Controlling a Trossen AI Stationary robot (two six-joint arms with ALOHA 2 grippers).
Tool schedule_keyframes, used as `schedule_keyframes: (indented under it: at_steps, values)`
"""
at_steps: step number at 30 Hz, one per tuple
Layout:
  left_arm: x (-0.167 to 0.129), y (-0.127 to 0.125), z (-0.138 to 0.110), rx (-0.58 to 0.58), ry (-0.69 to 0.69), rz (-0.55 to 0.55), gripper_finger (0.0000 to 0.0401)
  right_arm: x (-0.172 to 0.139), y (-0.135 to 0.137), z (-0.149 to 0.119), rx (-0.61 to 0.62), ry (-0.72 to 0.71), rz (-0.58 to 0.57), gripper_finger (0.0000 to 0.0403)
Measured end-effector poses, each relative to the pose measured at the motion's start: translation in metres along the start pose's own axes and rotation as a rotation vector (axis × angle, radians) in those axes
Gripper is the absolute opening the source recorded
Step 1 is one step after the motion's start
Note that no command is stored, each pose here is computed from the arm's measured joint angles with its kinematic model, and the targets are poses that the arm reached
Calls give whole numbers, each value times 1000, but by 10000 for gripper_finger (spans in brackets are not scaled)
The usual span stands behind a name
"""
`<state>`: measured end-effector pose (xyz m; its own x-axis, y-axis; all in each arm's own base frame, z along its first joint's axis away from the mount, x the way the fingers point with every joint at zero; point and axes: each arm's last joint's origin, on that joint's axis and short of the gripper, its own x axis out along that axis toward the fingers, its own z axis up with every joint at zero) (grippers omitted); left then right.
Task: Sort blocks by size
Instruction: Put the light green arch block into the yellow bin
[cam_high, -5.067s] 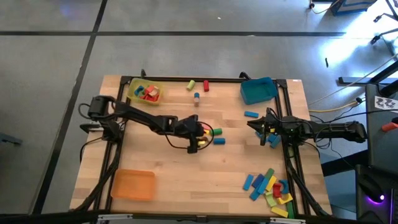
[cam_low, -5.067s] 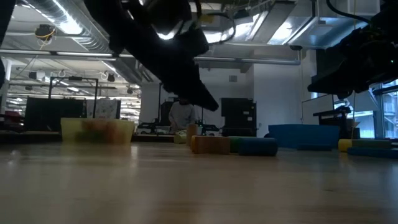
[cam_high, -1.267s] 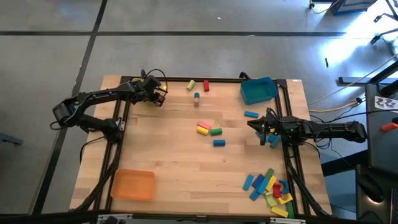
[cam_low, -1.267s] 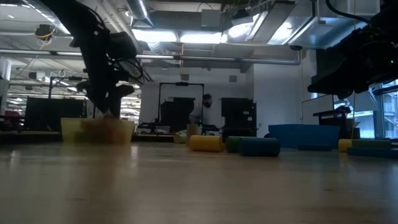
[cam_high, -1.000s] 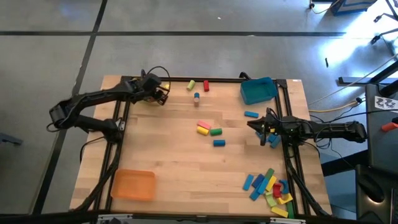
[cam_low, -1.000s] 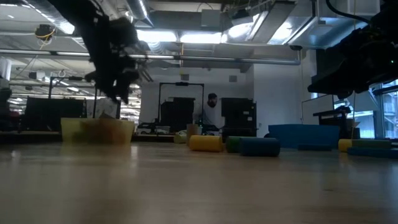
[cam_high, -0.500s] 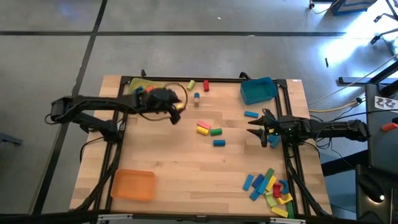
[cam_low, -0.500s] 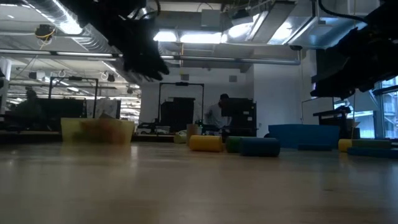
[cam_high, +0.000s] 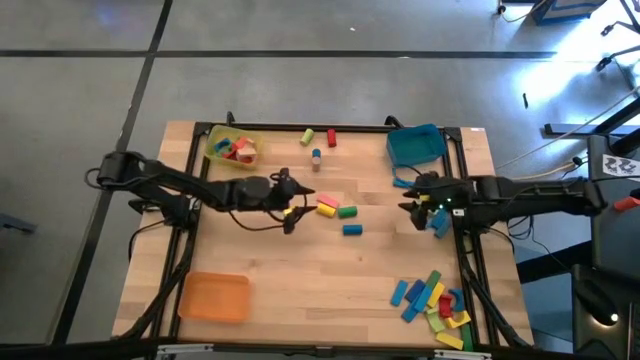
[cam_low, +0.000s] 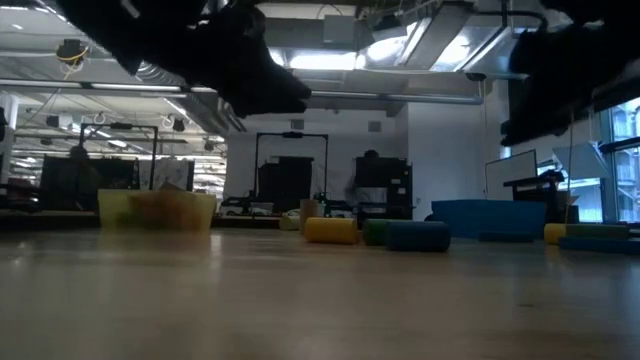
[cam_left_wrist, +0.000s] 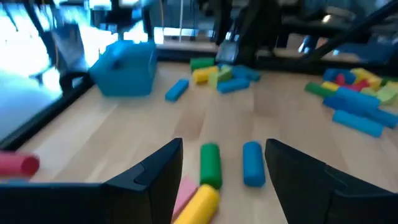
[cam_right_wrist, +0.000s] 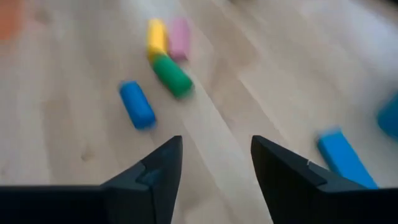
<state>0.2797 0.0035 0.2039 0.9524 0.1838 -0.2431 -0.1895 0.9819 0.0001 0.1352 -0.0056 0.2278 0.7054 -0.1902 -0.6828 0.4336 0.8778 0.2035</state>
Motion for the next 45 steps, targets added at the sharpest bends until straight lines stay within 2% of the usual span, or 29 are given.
schedule_keyframes:
  at_steps: [3, 8, 13, 26, 31, 37, 45]
  values:
    - [-4, 1, -12, -13, -47, 0, 212, -1, 2, 5, 80, 152, -87, 183]
    - [-11, 3, -25, -51, -74, -2, 211, 9, 0, -7, 173, 427, -242, 171]
    - [-12, 2, -25, -71, -82, -9, 211, 22, -3, -18, 179, 612, -401, 163]
    - [-15, -10, -28, -6, -58, -56, 211, 62, -5, -27, 142, 740, -628, 130]
    - [-16, -16, -29, 13, -57, -78, 211, 71, -9, -28, 154, 797, -625, 127]
    - [-17, -20, -29, 43, -57, -92, 211, 82, -12, -24, 159, 777, -573, 127]
    - [-17, -20, -29, 43, -57, -91, 211, 90, -22, -24, 168, 807, -595, 126]
